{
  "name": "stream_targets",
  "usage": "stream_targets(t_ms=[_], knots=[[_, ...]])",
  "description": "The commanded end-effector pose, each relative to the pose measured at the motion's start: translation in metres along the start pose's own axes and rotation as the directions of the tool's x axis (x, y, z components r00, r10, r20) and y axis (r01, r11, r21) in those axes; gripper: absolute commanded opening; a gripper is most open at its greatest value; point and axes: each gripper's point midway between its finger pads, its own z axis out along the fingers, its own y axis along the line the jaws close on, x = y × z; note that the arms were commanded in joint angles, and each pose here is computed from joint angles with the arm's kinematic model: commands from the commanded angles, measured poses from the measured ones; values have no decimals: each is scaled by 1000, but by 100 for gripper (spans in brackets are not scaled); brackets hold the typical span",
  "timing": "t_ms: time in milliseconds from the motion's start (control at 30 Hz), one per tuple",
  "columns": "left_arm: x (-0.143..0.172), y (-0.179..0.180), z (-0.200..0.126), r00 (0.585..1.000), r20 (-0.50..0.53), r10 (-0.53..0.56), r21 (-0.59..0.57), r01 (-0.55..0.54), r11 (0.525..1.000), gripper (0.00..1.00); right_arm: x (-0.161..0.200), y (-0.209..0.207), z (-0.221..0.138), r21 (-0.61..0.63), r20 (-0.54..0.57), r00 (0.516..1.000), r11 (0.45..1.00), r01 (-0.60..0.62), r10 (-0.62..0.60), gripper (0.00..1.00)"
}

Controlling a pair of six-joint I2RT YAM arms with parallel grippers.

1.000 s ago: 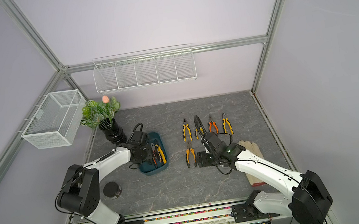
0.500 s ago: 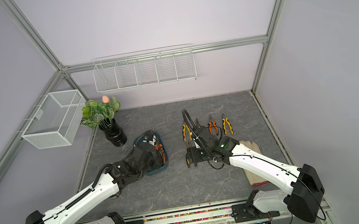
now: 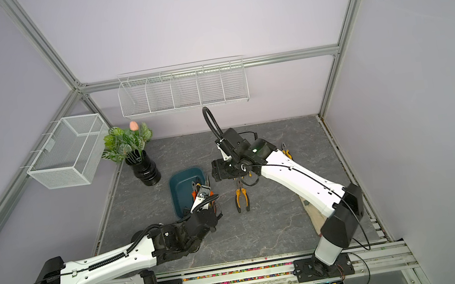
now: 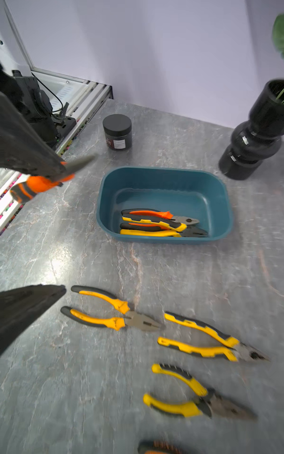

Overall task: Take the pliers out of the storage box
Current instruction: Pick up the pliers from the storage box.

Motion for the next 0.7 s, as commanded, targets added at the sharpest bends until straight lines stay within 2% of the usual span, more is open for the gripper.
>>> stream_targets(t_ms=[0, 367, 500, 600, 667], knots=[[-20, 7, -6, 996, 86, -19, -41, 23, 999, 0, 2, 11, 1, -28, -44, 997, 998, -58, 57, 72], [-15, -8, 2, 997, 73, 24, -24, -23, 999, 0, -1, 24, 0, -46, -27, 999, 998, -44, 43, 71], [-15, -14, 4, 997, 72, 25, 1, -25, 1000, 0, -6, 33, -14, -52, 44, 999, 999, -13, 15, 70], [-17, -13, 1, 996, 86, -22, 19, 20, 1000, 0, -7, 33, -21, -54, 84, 996, 999, -5, 9, 70], [-21, -3, -4, 990, 99, -96, 2, 97, 995, 0, -3, 25, -23, -44, 107, 994, 999, -14, 18, 70]])
